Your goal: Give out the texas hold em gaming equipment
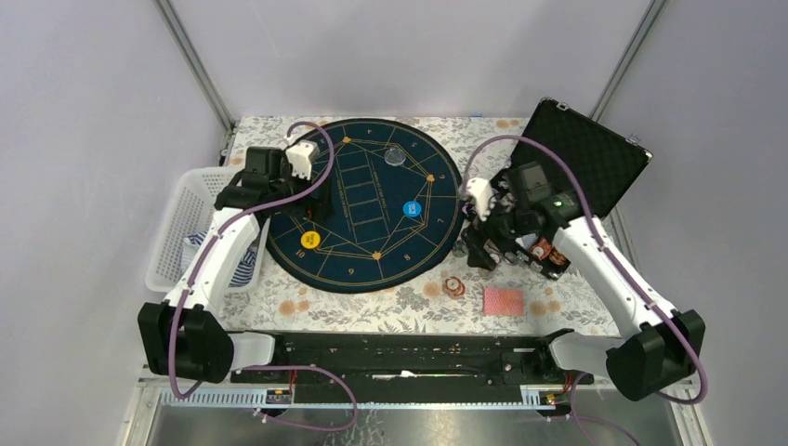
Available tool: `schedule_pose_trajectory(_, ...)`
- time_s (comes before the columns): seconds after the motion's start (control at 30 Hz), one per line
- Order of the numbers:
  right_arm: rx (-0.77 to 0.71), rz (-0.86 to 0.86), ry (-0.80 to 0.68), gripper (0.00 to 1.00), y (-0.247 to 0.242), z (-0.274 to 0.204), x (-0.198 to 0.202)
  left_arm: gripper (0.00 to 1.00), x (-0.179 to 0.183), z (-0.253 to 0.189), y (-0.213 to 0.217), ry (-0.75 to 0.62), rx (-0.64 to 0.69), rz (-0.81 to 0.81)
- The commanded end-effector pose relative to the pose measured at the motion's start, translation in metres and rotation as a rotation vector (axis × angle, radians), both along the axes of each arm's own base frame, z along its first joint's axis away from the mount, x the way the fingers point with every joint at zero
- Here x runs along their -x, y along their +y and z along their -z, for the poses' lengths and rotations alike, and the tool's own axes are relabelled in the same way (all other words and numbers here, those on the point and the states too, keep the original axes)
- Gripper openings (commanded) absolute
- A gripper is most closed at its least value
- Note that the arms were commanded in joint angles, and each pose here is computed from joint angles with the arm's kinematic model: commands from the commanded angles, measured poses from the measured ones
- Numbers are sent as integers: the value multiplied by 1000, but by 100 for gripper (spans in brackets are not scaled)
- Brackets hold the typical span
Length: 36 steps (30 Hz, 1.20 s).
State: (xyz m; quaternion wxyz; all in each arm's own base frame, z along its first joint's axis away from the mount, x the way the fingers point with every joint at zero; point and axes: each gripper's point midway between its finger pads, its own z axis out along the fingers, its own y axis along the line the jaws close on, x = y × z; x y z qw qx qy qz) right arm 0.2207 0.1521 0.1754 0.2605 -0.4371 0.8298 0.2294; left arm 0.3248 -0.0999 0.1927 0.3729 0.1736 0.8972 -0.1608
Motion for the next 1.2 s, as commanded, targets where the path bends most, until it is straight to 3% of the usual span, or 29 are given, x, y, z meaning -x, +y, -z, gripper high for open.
schedule_pose_trajectory(0.0,115,-109,-35,100,22,10,7,99,2,-14,1,-46,44,-67)
schedule_pose_trajectory(0.43,351,-195,-41,88,53,77,18,99,-2,-28,17,-81,60,-137)
schedule_pose_trajectory(0.77,431,-291,13,94,58,111,44,99,-4,-29,22,-80,72,-145)
schedule_pose_trajectory(1.17,526,-281,-42,100,48,137,37,99,-4,-25,23,-72,74,-146)
